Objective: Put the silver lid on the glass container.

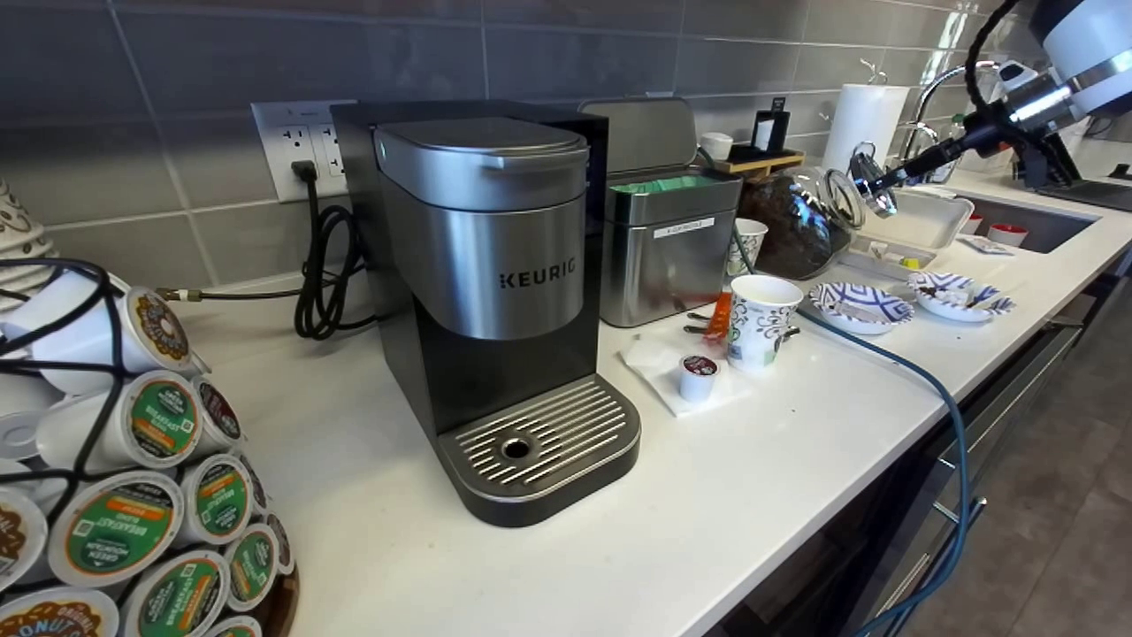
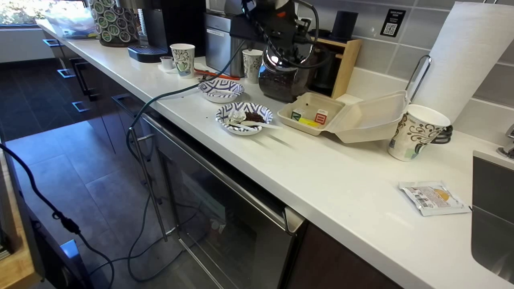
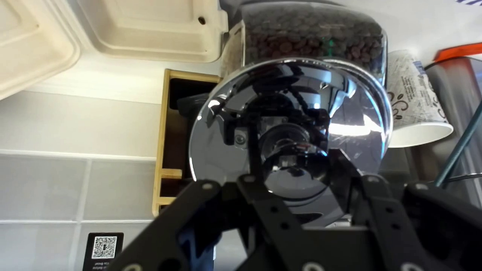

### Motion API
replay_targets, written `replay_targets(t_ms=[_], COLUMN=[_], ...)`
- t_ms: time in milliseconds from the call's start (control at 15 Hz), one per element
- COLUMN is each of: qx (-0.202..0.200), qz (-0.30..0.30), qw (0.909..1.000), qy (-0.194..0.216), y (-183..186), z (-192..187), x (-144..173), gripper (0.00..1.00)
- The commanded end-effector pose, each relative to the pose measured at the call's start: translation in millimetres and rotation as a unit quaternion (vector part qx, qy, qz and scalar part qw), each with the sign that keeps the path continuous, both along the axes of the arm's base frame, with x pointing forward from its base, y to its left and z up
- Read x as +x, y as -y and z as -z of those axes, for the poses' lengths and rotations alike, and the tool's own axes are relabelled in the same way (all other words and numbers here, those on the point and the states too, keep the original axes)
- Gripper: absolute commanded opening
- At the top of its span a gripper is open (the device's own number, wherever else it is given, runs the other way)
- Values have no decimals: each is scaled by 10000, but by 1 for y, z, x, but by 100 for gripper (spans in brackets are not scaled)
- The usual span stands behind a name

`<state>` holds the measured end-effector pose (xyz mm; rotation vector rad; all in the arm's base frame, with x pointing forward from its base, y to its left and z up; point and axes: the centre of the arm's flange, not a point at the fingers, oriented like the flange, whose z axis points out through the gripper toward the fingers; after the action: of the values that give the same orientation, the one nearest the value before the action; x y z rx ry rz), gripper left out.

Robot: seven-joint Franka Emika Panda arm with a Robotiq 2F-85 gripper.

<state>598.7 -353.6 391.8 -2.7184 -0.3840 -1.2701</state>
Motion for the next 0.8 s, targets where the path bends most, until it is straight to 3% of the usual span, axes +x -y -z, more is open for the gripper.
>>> replay_targets(t_ms=[0,733], qx=[-35,217], qz=[36,72], qw=[10000,9995], qy=[38,203], y=[-4,-29], z=[3,18], x=[0,-11], gripper=[21,21])
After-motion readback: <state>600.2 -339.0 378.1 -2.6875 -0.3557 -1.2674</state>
